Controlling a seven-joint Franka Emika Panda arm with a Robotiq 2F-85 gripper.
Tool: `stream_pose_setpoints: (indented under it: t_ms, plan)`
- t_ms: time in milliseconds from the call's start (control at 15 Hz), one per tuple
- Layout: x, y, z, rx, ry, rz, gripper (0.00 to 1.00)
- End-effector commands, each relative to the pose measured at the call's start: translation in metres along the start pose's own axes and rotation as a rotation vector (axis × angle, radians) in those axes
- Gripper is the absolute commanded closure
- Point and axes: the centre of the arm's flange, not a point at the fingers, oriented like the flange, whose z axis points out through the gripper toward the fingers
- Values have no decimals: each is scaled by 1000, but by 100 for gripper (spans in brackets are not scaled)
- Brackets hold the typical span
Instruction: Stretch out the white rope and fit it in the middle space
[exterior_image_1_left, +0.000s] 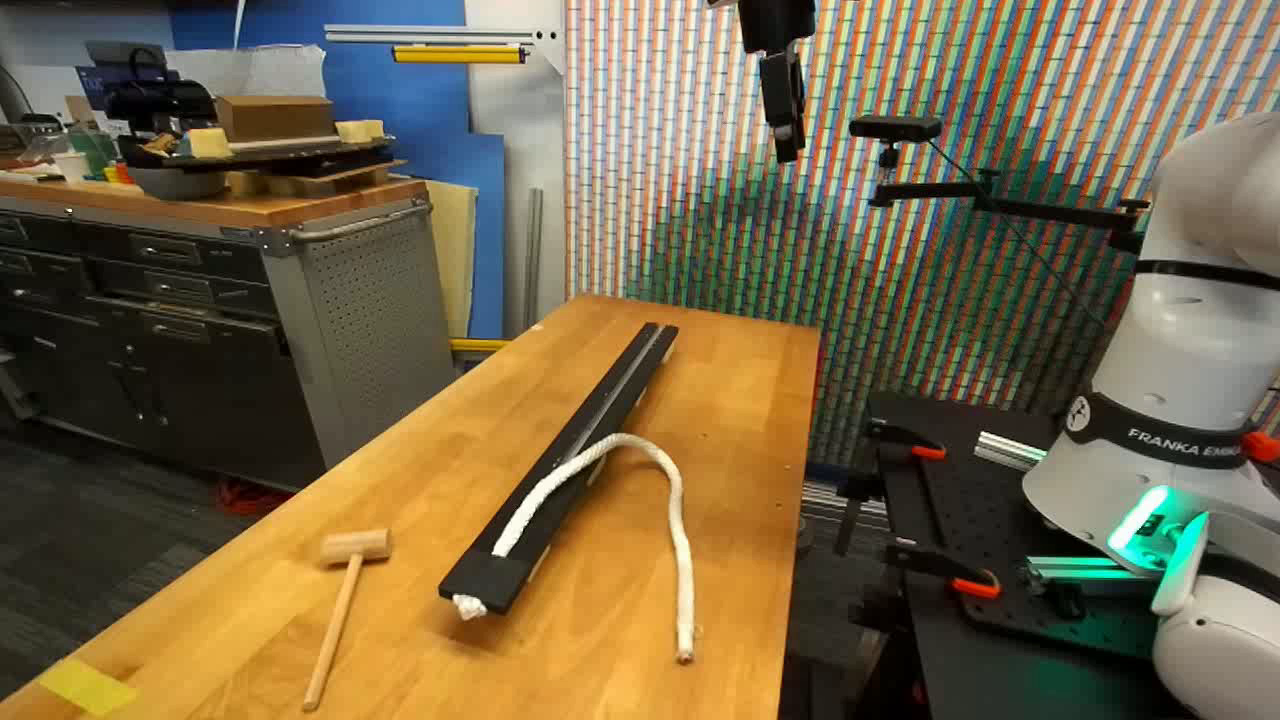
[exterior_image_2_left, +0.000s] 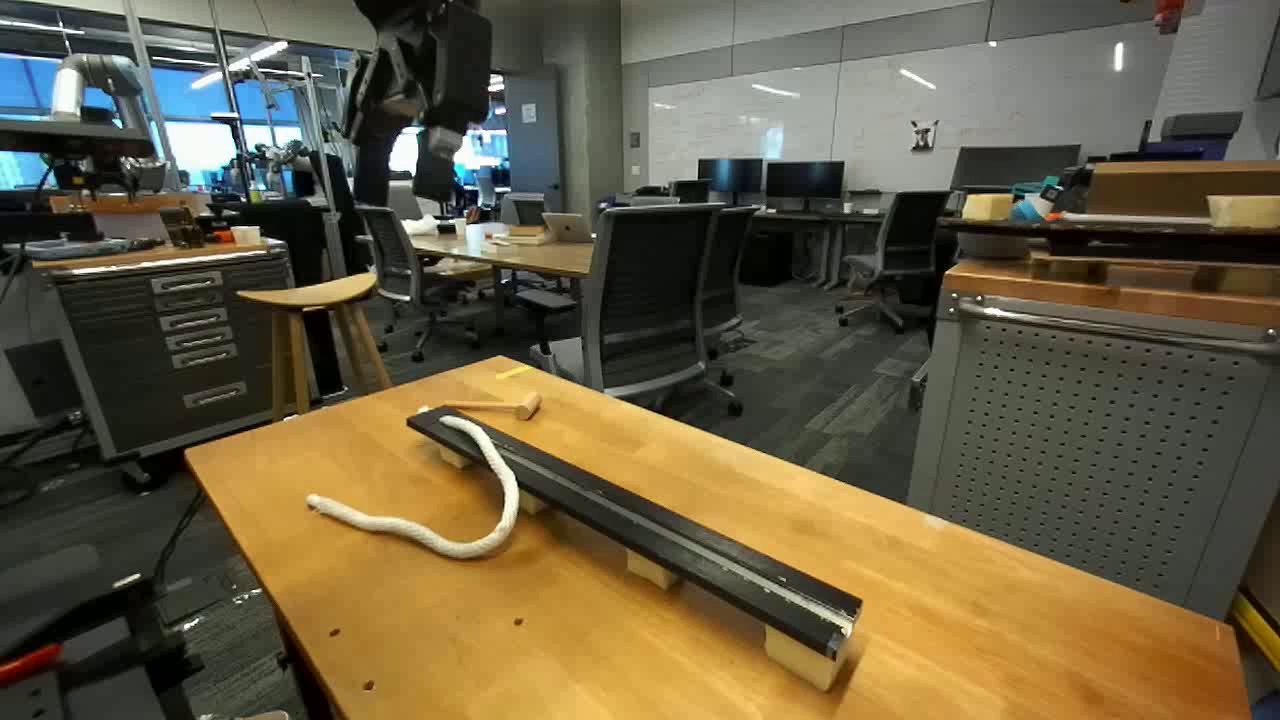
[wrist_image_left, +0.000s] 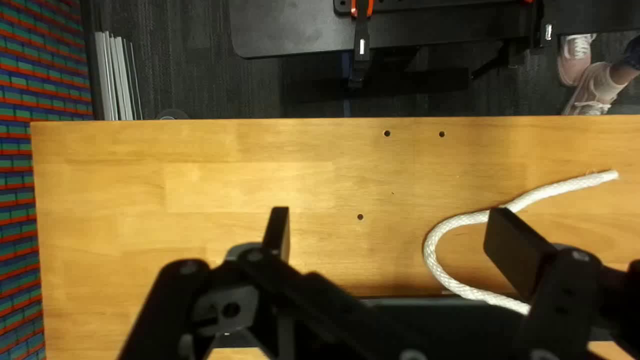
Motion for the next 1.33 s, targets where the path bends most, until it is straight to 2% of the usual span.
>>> stream_pose_setpoints:
  t_ms: [0, 733, 1000, 1267]
  plan:
    - [0, 0, -1, 0, 3, 0, 0]
    - [0, 1, -4, -1, 8, 1, 0]
    - [7, -15, -5, -46, -19, -162, 0]
    - [25, -50, 3, -96, -37, -285, 0]
